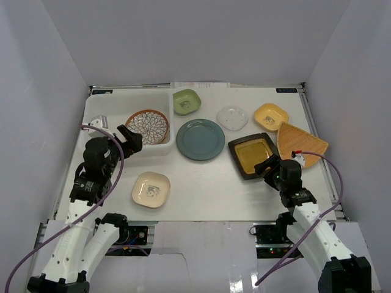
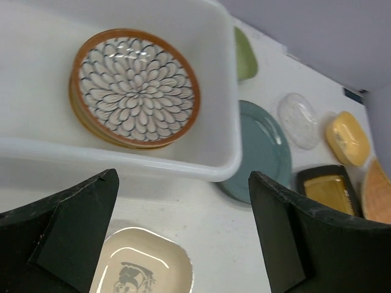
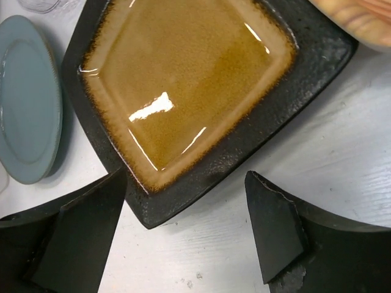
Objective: Place the plates into the plastic bin on the countertop
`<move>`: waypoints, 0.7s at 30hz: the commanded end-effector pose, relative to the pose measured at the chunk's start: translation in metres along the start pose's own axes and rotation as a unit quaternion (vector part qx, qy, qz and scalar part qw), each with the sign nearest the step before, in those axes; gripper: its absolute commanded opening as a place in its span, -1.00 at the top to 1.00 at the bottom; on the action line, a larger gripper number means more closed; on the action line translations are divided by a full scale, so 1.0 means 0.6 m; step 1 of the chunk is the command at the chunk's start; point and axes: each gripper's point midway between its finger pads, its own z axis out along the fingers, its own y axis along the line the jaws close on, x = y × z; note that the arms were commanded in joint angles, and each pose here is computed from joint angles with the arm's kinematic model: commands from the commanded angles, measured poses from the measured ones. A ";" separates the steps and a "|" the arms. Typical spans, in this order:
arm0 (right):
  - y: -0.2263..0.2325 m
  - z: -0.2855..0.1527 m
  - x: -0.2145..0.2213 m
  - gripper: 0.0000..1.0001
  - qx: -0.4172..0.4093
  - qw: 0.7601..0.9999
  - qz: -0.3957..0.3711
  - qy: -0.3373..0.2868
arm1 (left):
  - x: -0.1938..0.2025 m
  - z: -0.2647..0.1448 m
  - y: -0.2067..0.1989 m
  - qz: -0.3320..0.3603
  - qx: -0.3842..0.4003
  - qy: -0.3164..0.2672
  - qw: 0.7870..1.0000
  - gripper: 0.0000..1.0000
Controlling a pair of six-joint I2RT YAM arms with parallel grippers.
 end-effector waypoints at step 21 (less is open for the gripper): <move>-0.006 0.070 0.037 0.84 -0.066 0.973 0.223 -0.011 | 0.036 0.006 -0.114 -0.018 0.174 0.097 0.980 -0.96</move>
